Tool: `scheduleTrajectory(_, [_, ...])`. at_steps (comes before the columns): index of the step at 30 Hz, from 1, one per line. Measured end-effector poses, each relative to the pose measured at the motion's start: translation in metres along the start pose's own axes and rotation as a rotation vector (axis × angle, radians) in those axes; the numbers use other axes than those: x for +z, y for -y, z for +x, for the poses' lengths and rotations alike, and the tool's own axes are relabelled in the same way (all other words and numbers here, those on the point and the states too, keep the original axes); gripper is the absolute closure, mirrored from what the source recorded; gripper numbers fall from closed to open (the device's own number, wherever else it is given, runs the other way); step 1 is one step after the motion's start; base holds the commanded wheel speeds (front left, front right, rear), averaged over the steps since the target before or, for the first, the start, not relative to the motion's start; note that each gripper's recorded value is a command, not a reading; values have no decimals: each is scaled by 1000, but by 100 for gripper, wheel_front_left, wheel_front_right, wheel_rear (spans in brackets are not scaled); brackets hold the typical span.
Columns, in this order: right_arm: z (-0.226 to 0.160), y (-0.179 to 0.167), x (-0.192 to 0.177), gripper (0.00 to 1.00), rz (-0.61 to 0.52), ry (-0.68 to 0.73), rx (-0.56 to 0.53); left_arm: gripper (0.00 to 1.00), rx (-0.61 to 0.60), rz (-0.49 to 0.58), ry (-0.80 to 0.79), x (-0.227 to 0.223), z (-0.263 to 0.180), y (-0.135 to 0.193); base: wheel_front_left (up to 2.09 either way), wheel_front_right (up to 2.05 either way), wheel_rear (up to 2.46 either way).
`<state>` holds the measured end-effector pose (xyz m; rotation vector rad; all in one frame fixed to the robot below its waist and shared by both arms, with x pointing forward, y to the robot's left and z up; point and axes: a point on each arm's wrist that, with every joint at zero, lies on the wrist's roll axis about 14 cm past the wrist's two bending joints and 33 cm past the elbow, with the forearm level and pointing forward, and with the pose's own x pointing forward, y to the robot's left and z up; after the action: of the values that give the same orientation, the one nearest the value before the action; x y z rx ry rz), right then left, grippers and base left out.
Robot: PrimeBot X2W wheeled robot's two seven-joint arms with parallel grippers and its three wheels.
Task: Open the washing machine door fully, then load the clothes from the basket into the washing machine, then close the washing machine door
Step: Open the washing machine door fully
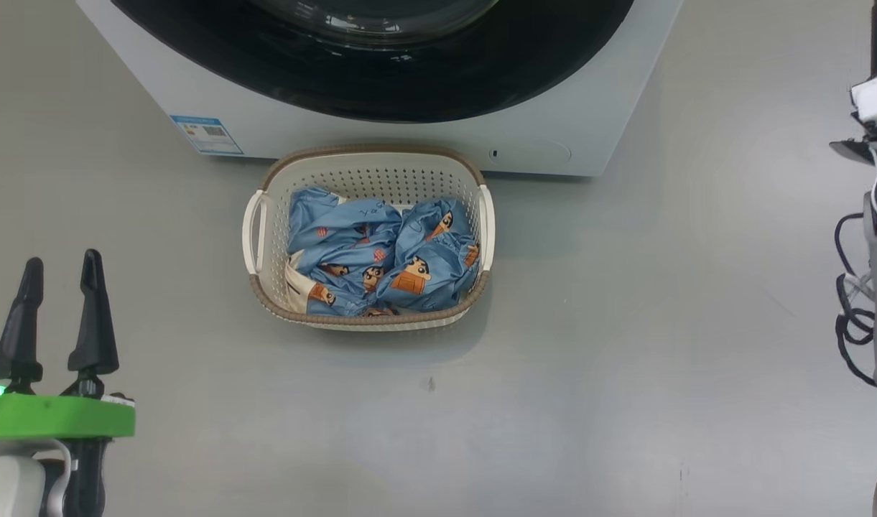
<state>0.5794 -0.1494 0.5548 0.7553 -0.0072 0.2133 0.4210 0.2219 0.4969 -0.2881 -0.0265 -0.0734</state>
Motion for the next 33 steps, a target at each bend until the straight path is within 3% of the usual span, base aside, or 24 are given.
scheduleTrajectory(8, [30,-1,-12,100,91,-110,28,0,24,-10,-13,-7,6,-9,0,0,0])
scheduleTrajectory(33, [88,-46,-77,100,169,-409,198,0,81,-1,-33,-16,16,-33,0,0,0])
